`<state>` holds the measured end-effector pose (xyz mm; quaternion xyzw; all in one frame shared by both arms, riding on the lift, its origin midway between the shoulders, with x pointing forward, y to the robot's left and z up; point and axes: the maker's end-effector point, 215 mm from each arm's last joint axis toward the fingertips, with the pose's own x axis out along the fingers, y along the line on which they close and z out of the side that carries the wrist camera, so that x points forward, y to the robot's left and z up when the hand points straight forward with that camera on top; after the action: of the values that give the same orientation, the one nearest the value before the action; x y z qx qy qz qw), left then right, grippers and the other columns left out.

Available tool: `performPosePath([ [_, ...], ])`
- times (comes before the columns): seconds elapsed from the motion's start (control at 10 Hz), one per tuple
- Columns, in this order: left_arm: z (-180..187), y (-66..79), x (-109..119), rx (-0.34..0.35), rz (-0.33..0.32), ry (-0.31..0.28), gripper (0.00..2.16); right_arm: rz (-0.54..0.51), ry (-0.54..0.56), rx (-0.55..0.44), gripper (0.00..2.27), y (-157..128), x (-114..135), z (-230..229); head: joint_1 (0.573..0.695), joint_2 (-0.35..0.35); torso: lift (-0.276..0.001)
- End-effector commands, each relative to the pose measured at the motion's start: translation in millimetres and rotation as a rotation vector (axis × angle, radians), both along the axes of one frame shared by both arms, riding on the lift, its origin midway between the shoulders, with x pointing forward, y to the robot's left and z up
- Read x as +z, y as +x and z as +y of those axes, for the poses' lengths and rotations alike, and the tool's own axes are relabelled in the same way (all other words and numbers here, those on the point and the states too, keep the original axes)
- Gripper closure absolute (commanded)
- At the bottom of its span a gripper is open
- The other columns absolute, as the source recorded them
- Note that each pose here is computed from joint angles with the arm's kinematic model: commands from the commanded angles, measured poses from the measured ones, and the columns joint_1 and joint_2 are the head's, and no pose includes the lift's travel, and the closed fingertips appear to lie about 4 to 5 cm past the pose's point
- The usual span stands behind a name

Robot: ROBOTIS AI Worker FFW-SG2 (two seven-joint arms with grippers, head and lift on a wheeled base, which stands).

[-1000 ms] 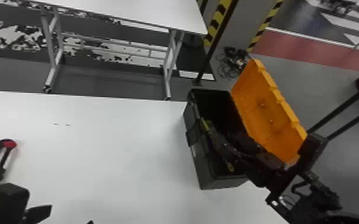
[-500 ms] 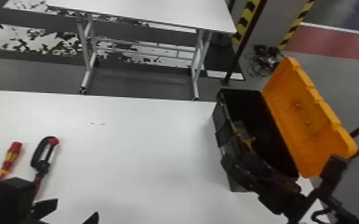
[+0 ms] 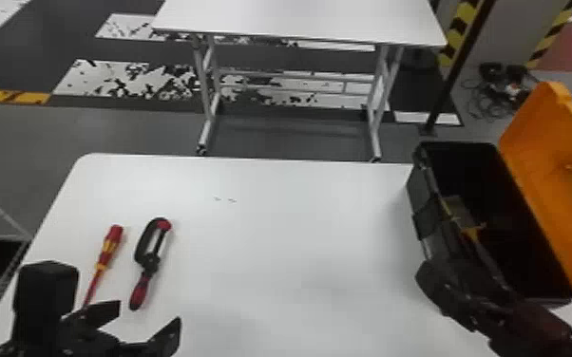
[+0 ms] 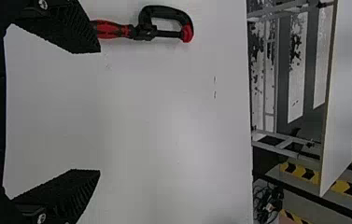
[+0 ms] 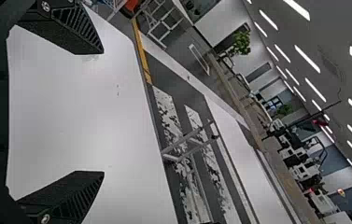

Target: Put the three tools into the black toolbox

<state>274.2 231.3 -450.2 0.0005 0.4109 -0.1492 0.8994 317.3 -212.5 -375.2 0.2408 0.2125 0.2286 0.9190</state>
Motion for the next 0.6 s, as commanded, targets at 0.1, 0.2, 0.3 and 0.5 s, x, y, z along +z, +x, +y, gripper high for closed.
performPosePath([
  [0.1,51.0,-13.7,-11.5,0.109,0.112,0.031,0.08,-0.002,0.0,0.021,0.08,-1.1,-0.2,10.2,0.695,0.075,-0.051],
  [0.2,62.3,-20.9,-16.0,0.132,0.15,0.025,0.08,0.0,-0.001,0.034,0.08,-1.5,-2.0,16.3,0.695,0.131,-0.051],
  [0.3,70.0,-30.4,-22.3,0.15,0.192,0.019,0.08,0.001,-0.005,0.039,0.08,-1.9,-2.6,17.3,0.695,0.155,-0.051],
  [0.5,82.6,-50.1,-33.1,0.179,0.267,0.008,0.08,0.001,-0.003,0.044,0.08,-2.5,-3.6,18.1,0.695,0.221,-0.051],
])
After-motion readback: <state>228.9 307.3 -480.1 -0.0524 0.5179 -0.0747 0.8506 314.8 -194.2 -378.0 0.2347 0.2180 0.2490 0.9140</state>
